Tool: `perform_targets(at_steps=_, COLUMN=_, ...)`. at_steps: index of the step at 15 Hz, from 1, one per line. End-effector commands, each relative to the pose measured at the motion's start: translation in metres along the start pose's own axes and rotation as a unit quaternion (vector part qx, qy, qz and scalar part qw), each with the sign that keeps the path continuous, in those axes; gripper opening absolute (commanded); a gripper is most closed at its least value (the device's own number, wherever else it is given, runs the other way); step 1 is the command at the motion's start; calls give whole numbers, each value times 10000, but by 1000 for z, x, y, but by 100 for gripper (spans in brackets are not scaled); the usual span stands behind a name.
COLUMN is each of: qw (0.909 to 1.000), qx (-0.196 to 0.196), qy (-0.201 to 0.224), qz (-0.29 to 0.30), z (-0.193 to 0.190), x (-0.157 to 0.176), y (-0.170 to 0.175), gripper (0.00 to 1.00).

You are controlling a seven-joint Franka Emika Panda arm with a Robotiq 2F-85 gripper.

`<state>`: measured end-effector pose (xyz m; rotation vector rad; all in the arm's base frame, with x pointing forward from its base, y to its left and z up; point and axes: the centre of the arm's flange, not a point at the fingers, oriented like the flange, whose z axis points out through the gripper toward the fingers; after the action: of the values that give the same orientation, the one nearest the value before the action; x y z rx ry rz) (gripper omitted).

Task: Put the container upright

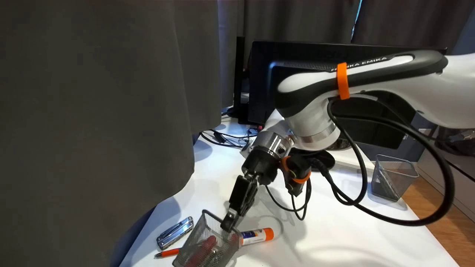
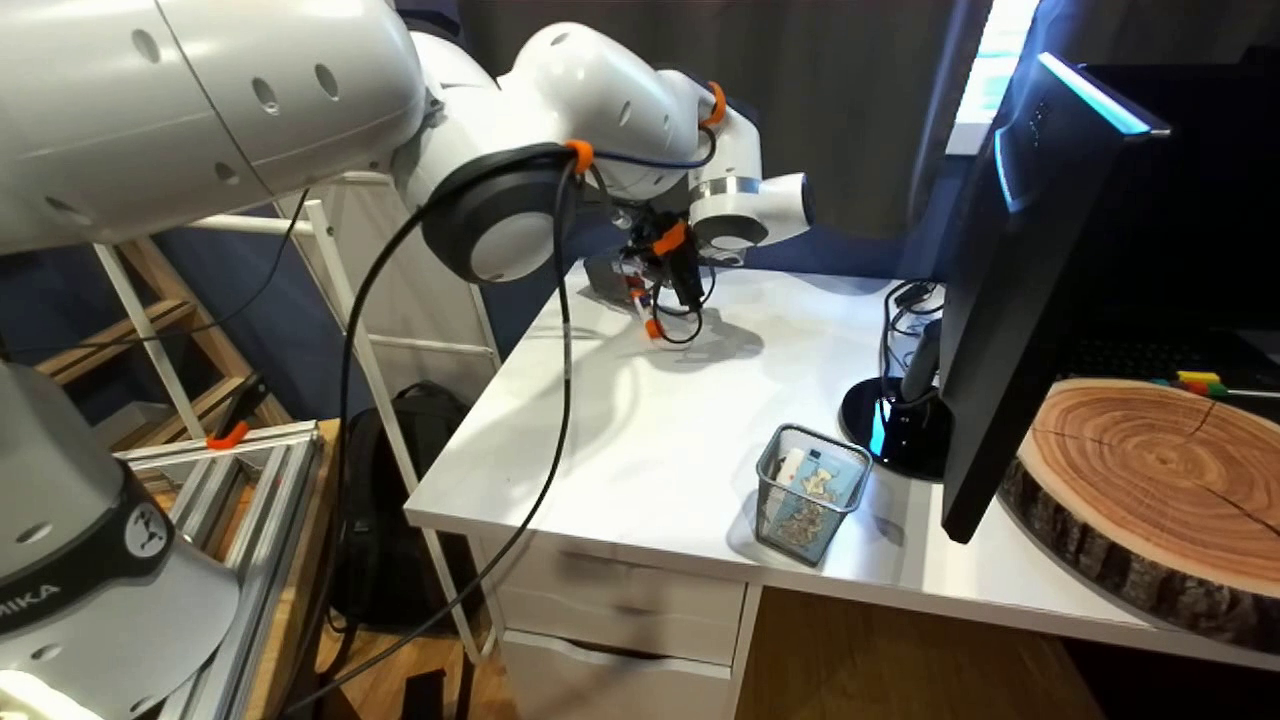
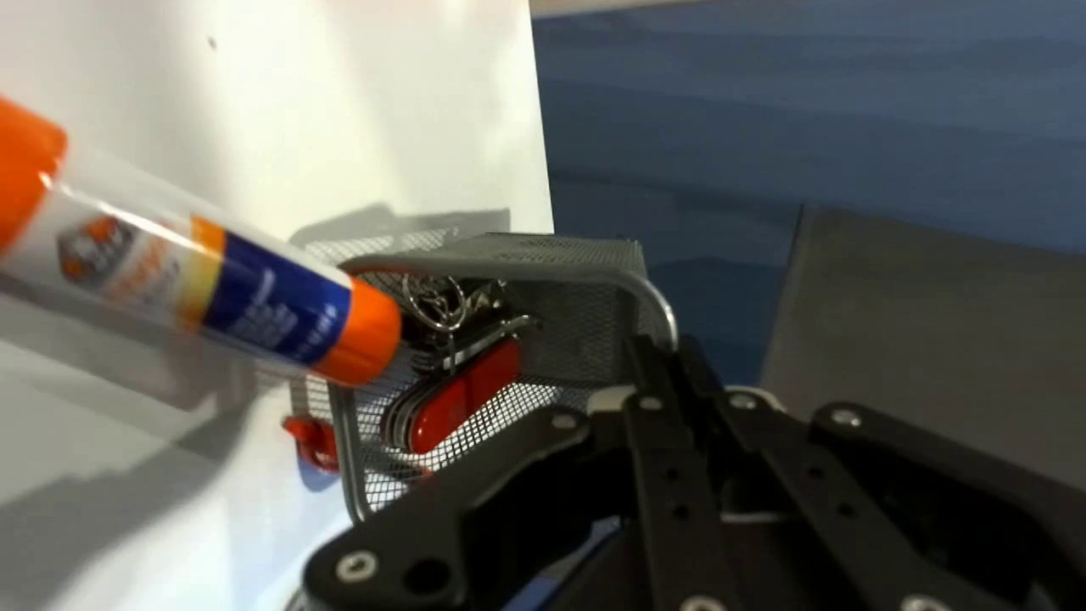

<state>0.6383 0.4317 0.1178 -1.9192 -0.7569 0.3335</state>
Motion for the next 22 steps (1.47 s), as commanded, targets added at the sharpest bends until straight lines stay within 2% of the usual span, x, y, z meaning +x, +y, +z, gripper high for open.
perform_targets(at_steps=1, qw=9976, qx=-456, qy=260, qz=-454, z=-38, x=4, y=-84, gripper=2)
perform_targets(at_steps=2, qw=9967, qx=-545, qy=326, qz=-514, z=-49, x=7, y=-100, gripper=2)
perform_targets(at_steps=3, qw=9961, qx=-692, qy=221, qz=-501, z=-59, x=9, y=-112, gripper=2)
perform_targets(at_steps=6, qw=9893, qx=-1424, qy=-97, qz=-292, z=-79, x=-2, y=-124, gripper=2)
perform_targets(at_steps=11, qw=9651, qx=-2584, qy=-392, qz=167, z=-116, x=-59, y=-115, gripper=2)
perform_targets(at_steps=16, qw=9274, qx=-3618, qy=-696, qz=652, z=-157, x=-97, y=-108, gripper=2)
perform_targets(at_steps=18, qw=9094, qx=-3993, qy=-772, qz=874, z=-164, x=-114, y=-109, gripper=2)
perform_targets(at_steps=22, qw=8690, qx=-4719, qy=-637, qz=1345, z=-164, x=-147, y=-102, gripper=2)
